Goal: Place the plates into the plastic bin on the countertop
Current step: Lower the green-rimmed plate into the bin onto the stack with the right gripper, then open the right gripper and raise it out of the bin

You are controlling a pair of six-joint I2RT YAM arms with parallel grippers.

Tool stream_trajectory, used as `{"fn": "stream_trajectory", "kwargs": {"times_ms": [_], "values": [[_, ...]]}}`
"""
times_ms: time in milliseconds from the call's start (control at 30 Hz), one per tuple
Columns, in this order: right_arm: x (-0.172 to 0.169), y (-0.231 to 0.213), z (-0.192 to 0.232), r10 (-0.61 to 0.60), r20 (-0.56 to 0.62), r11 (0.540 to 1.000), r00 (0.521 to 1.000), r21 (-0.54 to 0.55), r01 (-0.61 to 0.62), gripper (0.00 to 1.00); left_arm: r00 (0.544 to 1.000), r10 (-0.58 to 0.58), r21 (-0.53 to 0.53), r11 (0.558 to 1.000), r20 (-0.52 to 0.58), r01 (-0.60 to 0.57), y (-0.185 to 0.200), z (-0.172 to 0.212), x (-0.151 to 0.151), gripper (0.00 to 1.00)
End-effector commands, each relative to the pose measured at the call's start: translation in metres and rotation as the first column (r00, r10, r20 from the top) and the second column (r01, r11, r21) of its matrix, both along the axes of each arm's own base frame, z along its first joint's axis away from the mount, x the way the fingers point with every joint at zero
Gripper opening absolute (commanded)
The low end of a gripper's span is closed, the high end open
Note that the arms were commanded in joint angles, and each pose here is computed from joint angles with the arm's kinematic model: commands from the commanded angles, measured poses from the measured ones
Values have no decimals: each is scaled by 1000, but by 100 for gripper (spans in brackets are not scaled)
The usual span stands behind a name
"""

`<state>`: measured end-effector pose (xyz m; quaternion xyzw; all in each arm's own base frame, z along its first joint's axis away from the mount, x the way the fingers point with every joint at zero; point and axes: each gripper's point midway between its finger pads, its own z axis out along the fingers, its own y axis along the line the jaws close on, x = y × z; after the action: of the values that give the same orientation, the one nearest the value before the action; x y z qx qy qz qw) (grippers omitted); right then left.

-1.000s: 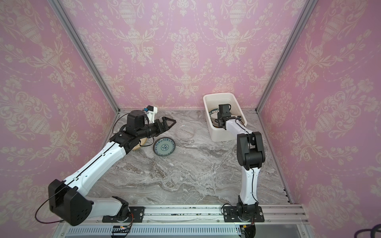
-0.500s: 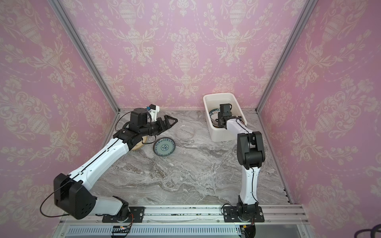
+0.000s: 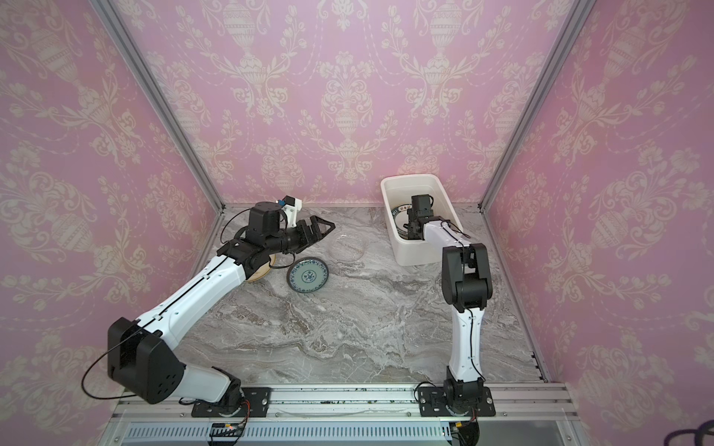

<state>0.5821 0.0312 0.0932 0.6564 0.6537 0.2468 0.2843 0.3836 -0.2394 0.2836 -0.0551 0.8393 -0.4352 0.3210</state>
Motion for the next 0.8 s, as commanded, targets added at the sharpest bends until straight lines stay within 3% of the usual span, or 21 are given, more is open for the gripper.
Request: {"fn": "stream_trajectory", "kwargs": {"times_ms": [0,367,633,767], "values": [[-8,-4,-22,19,-92,1000,996,-12,-20,85,1000,-19,7,1000,19,19,0,5,3,99],[3,-5,-20,59,-104,998,993,-11,-60,98,1000,-6,1,1000,14,6,4,3,12,99],[0,-4,9,78,-97,996,992,-29,-81,100,999,18,1,1000,36,-18,16,12,15,99],[-10,-3,15,96,-156,994,983,-27,-101,100,998,32,6,999,54,-32,23,17,15,99]]}}
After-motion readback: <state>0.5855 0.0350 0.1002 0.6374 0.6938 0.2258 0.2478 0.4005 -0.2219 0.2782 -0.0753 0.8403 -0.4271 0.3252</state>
